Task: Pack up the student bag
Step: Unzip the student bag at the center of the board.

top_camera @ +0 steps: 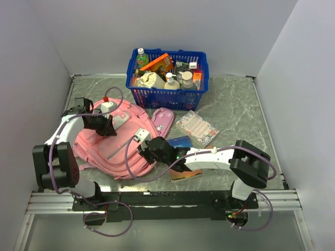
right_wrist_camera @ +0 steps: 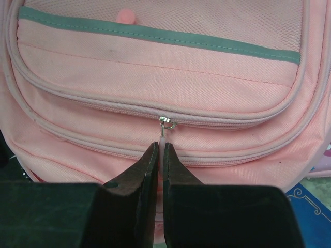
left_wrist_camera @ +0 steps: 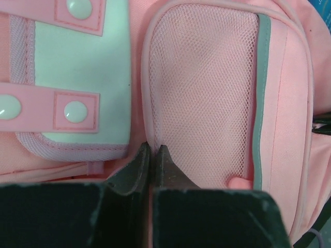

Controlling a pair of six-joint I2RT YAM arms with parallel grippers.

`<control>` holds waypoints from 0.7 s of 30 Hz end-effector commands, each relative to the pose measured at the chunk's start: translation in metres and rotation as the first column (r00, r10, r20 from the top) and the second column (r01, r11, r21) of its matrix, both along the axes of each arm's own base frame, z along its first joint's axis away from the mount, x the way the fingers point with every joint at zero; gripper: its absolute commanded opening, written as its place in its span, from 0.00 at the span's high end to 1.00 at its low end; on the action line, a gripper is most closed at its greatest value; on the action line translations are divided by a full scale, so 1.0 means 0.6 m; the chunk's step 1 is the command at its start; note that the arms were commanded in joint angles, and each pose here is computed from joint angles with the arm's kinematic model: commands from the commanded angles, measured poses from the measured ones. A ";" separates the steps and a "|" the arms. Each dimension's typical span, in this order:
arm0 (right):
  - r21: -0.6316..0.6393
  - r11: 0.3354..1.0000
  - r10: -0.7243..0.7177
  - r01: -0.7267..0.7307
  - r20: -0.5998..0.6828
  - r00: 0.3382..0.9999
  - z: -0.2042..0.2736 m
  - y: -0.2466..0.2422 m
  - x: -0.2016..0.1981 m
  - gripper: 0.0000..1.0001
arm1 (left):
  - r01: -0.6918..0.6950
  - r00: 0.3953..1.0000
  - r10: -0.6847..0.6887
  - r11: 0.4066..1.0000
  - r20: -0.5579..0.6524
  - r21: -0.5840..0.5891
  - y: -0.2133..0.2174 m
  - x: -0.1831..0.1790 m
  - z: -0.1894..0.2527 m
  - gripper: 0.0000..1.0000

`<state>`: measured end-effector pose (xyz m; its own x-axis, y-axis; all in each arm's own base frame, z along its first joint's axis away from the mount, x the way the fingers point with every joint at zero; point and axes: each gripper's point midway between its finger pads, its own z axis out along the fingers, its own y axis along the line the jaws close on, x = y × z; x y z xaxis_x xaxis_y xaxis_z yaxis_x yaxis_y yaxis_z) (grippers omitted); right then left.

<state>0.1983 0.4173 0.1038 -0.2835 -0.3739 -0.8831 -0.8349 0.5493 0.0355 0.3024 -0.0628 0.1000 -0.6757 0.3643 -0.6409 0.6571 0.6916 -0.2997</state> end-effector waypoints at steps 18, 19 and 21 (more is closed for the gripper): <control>0.055 0.977 0.208 -0.208 0.002 0.978 0.080 0.112 -0.143 1.00 | -0.354 0.934 0.357 0.910 -0.028 -0.217 -0.032 0.008 0.062 0.99; 0.060 0.973 0.222 -0.222 0.007 0.975 0.086 0.121 -0.150 1.00 | -0.380 0.924 0.381 0.896 -0.043 -0.230 -0.032 0.009 0.066 0.99; 0.054 0.970 0.236 -0.236 0.004 0.972 0.079 0.130 -0.157 1.00 | -0.401 0.914 0.405 0.883 -0.039 -0.243 -0.032 0.013 0.073 0.99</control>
